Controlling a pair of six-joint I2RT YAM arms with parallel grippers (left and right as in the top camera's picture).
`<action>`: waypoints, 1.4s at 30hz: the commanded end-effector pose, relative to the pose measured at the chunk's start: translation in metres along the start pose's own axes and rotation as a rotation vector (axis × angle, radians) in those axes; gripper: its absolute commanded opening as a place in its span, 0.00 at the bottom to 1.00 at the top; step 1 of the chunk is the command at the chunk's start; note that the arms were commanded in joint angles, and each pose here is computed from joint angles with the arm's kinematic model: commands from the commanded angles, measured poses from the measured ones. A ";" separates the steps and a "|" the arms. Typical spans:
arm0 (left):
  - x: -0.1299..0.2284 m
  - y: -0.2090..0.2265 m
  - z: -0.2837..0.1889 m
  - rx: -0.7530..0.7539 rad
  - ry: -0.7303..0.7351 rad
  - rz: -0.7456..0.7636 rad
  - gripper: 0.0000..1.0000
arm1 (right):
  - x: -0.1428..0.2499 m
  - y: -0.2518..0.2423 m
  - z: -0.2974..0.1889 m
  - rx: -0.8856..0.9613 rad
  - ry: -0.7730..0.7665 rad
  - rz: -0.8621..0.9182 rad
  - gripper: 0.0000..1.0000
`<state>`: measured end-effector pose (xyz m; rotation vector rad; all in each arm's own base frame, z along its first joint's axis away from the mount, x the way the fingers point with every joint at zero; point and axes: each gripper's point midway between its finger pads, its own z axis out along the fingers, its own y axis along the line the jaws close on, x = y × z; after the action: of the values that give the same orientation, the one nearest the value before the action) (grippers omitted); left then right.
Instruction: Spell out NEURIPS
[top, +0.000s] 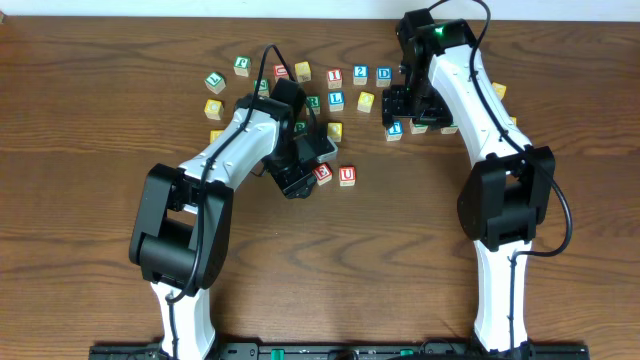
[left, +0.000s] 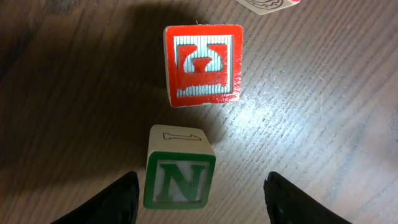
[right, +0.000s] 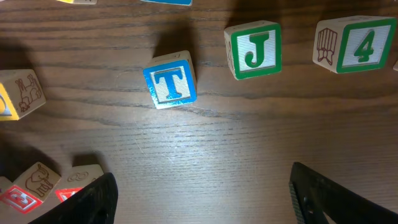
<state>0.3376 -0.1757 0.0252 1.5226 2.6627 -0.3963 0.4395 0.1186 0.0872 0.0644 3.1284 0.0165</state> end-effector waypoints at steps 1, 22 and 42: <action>0.003 -0.005 0.007 0.020 0.004 0.015 0.63 | -0.006 -0.003 -0.018 -0.006 -0.049 -0.006 0.83; -0.004 0.005 0.009 -0.015 -0.031 -0.426 0.31 | -0.006 -0.002 -0.018 -0.007 -0.052 -0.007 0.85; 0.002 0.009 0.009 -0.046 -0.020 -0.970 0.31 | -0.006 -0.002 -0.018 -0.007 -0.051 -0.006 0.84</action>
<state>0.3492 -0.1787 0.0200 0.2226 3.1169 -0.4113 0.4401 0.1189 0.0872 0.0643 3.1259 0.0183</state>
